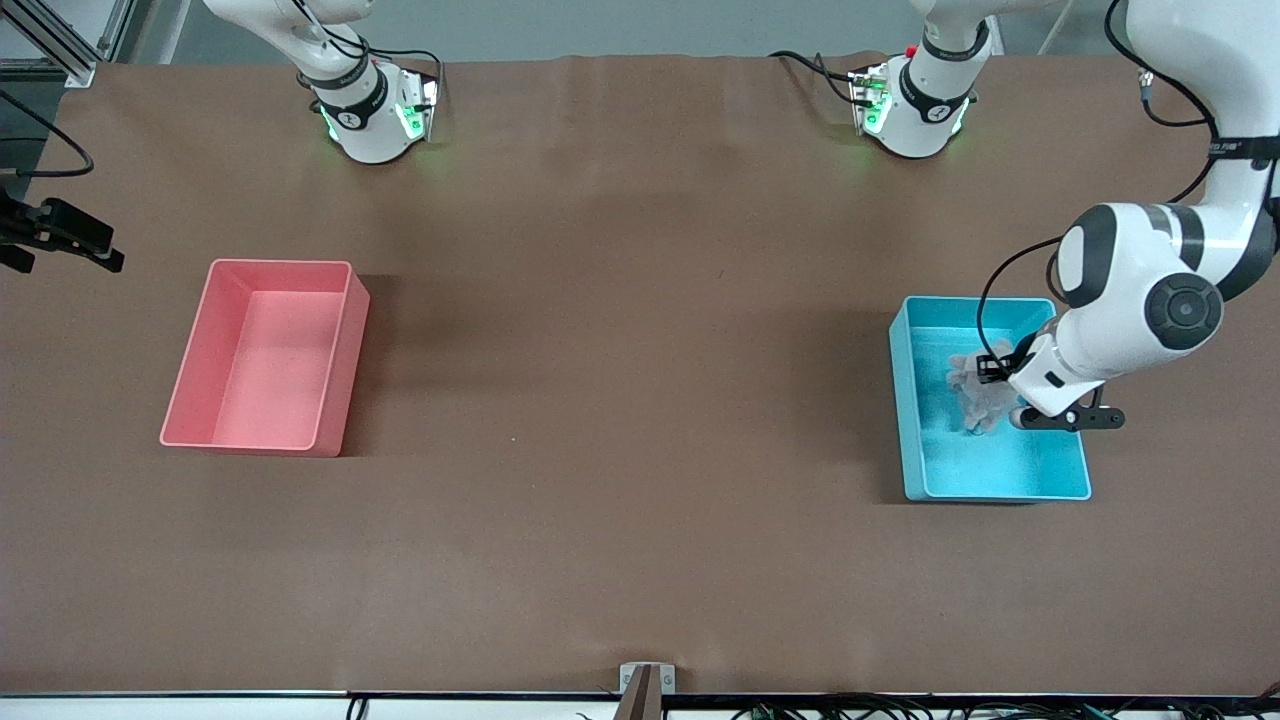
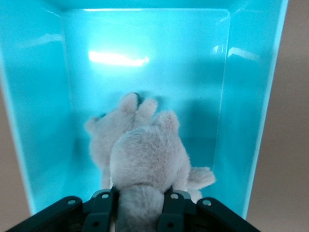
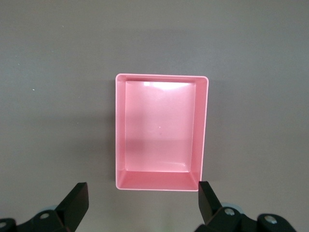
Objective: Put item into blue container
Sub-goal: 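Lower the toy into the blue box and open the left gripper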
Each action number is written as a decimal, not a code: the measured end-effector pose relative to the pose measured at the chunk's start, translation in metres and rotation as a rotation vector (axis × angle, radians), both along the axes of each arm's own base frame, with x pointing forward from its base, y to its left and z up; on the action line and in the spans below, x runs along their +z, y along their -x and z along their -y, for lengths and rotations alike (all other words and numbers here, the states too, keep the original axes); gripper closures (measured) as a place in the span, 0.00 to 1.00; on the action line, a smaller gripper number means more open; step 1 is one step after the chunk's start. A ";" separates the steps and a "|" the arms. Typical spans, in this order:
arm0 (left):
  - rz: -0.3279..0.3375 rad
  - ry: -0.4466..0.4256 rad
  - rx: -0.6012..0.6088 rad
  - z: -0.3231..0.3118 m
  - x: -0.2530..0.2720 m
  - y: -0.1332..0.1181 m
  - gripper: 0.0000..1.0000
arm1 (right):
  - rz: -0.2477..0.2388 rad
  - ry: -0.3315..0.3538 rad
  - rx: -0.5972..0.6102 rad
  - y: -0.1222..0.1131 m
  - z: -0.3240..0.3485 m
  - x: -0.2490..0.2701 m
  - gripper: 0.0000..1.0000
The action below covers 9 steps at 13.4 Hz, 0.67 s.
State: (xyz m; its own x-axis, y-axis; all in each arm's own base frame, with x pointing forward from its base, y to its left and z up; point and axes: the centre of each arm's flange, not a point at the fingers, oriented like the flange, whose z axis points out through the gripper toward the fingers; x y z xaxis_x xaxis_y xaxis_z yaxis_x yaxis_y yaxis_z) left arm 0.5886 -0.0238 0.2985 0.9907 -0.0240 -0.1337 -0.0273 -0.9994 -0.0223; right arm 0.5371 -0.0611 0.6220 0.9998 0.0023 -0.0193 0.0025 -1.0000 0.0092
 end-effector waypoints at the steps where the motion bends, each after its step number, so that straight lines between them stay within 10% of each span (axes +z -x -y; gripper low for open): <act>1: -0.003 0.007 -0.008 0.005 -0.015 0.000 0.66 | -0.001 -0.001 0.000 0.002 0.000 0.000 0.00; 6: -0.008 0.028 -0.018 0.013 -0.059 -0.001 0.61 | 0.016 -0.002 0.018 0.008 0.000 -0.003 0.00; 9: -0.005 0.030 -0.018 0.013 -0.061 -0.001 0.35 | 0.015 -0.003 0.018 0.009 0.000 -0.003 0.00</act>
State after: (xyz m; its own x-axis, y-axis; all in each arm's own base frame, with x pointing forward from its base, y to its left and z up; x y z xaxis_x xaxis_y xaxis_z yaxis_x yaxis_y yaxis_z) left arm 0.5900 -0.0366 0.2376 0.9895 -0.0455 -0.1373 -0.0449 -0.9990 0.0073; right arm 0.5285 -0.0612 0.6190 0.9998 0.0208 -0.0040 0.0208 -0.9998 0.0069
